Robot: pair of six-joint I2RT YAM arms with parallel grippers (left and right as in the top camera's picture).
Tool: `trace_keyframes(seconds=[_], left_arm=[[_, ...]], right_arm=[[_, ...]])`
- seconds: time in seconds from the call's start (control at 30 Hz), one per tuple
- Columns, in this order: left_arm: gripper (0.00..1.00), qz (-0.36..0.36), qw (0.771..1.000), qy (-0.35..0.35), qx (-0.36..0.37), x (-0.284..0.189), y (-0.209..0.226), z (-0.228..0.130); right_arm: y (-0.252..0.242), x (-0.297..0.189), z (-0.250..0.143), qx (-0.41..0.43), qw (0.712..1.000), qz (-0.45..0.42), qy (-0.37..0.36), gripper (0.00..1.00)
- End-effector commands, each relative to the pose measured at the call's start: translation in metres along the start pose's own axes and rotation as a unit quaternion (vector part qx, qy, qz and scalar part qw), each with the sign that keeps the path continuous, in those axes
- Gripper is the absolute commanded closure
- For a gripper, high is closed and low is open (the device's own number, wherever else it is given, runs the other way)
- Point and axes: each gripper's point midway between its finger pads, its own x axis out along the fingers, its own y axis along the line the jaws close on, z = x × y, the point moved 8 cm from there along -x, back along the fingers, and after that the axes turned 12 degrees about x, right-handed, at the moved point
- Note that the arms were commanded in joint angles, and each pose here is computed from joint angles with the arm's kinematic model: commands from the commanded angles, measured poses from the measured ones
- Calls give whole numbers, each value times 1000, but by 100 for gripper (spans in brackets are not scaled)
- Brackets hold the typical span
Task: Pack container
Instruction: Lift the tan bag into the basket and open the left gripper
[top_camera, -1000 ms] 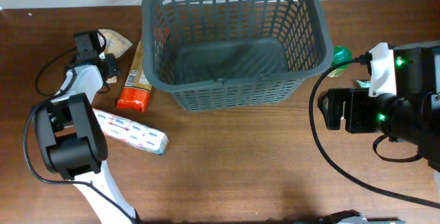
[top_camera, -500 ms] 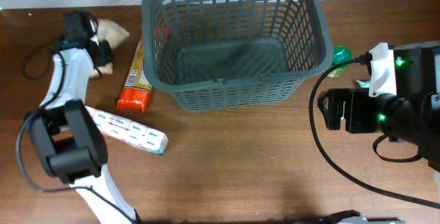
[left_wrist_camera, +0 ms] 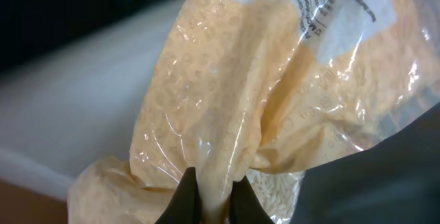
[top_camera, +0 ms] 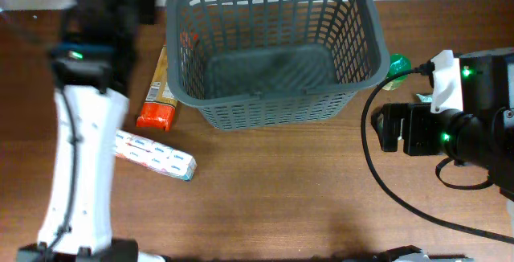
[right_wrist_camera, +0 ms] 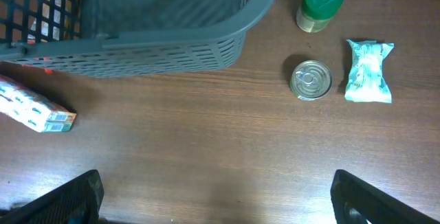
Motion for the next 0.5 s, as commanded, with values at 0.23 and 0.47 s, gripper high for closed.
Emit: trace_keyframes(seconds=[0.23,0.47], left_arm=[[98,-97,994,-40,32,-7,-98,49],[98,-1,959,88,-271,6,-108,20]], right_arm=[[-1,1,-1,3,1000,1,5,1],[-1,1,-1,3,1000,1,5,1]])
